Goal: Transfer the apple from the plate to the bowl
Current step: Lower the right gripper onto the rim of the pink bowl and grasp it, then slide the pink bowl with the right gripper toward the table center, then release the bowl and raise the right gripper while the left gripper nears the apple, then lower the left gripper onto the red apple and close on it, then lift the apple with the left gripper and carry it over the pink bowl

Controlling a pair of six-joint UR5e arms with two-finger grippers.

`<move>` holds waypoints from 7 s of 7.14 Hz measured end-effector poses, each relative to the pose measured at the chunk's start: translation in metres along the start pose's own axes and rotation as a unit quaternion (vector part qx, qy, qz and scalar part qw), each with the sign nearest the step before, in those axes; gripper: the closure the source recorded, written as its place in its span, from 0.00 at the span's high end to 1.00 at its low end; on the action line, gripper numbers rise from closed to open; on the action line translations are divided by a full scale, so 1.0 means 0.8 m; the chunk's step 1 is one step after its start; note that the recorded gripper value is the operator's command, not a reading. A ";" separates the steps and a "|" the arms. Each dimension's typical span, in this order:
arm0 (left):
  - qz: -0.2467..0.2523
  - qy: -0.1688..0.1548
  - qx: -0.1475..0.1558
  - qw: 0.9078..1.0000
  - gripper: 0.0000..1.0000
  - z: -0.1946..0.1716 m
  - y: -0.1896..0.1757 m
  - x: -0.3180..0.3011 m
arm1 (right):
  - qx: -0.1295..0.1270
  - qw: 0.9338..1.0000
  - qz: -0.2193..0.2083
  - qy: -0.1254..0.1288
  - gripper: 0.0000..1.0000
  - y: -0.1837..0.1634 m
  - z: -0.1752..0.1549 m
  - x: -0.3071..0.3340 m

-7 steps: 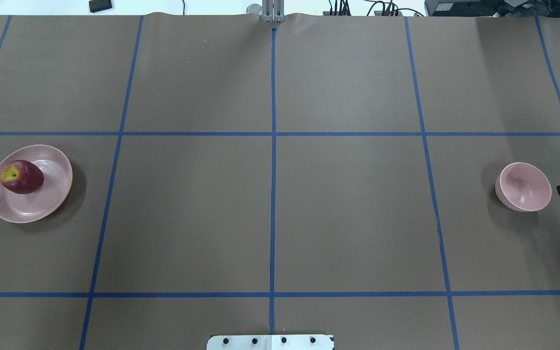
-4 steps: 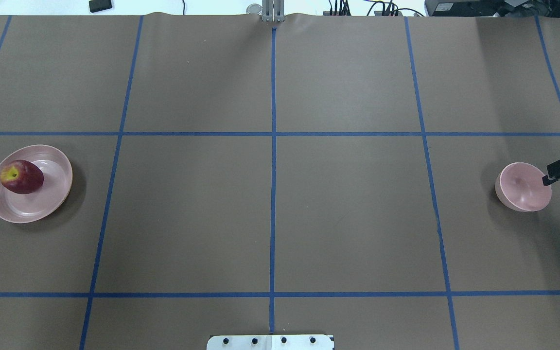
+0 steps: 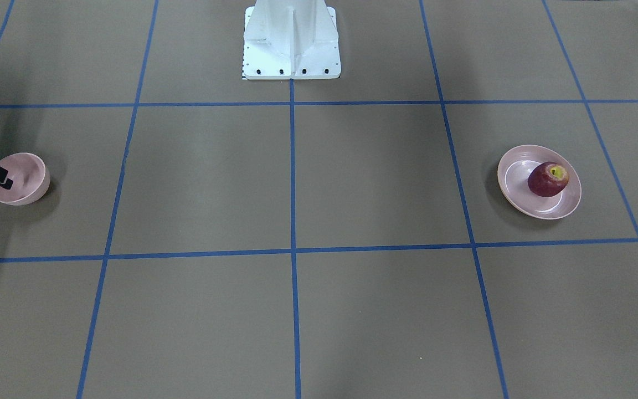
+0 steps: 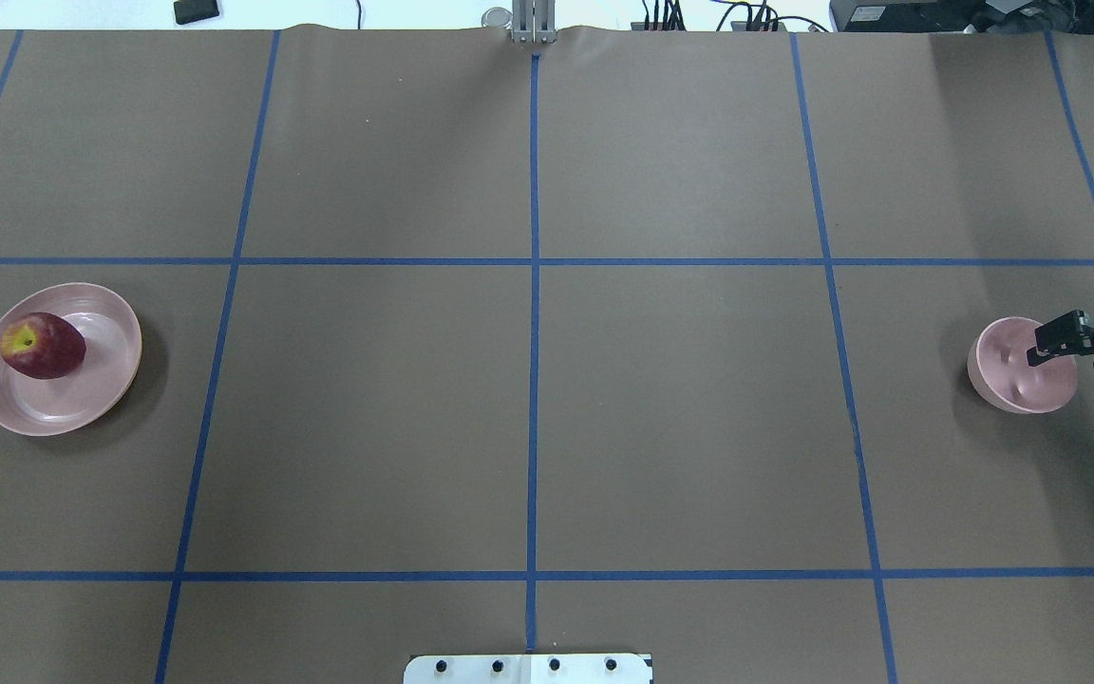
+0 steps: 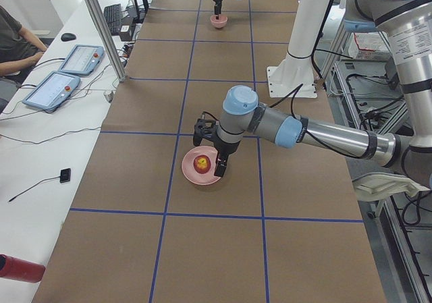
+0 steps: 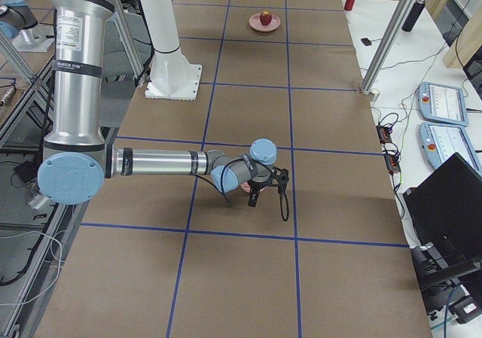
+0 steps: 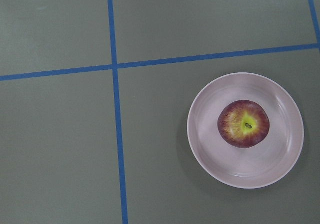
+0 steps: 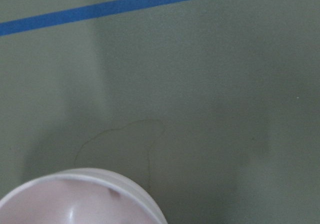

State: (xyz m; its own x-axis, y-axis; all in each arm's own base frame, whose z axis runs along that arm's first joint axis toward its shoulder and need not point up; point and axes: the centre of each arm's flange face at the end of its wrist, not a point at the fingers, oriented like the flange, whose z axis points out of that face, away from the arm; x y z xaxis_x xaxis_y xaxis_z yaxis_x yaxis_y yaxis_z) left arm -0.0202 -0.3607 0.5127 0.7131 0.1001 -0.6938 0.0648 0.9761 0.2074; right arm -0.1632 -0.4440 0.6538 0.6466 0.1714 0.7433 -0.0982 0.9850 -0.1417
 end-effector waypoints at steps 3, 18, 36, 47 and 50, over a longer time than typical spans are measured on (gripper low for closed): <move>0.000 0.003 -0.001 1.000 0.98 0.000 0.000 0.001 | 0.013 1.000 0.003 -0.025 0.00 0.009 -0.005 -0.008; 0.001 0.024 -0.009 1.000 0.98 0.002 0.002 0.007 | 0.043 0.991 0.116 -0.056 0.00 -0.034 0.002 -0.709; -0.002 0.003 -0.069 0.998 0.98 0.246 -0.124 0.143 | 0.039 0.998 -0.041 -0.024 1.00 0.021 -0.172 -0.086; 0.020 0.005 -0.109 0.994 0.00 0.301 -0.106 0.168 | 0.037 0.998 -0.048 -0.024 1.00 0.022 -0.172 -0.082; -0.015 0.048 -0.121 0.991 0.00 0.213 -0.150 0.227 | 0.039 0.998 -0.048 -0.026 1.00 0.023 -0.174 -0.085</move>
State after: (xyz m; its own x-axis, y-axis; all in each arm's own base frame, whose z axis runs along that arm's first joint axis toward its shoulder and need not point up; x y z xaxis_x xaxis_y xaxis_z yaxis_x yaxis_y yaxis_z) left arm 0.2206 -0.4929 0.4794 0.6430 0.0777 -0.7619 -0.0928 0.9954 0.0231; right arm -0.1035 -0.4400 0.5096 0.6152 0.0747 0.7848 -0.0969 0.9951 -0.0188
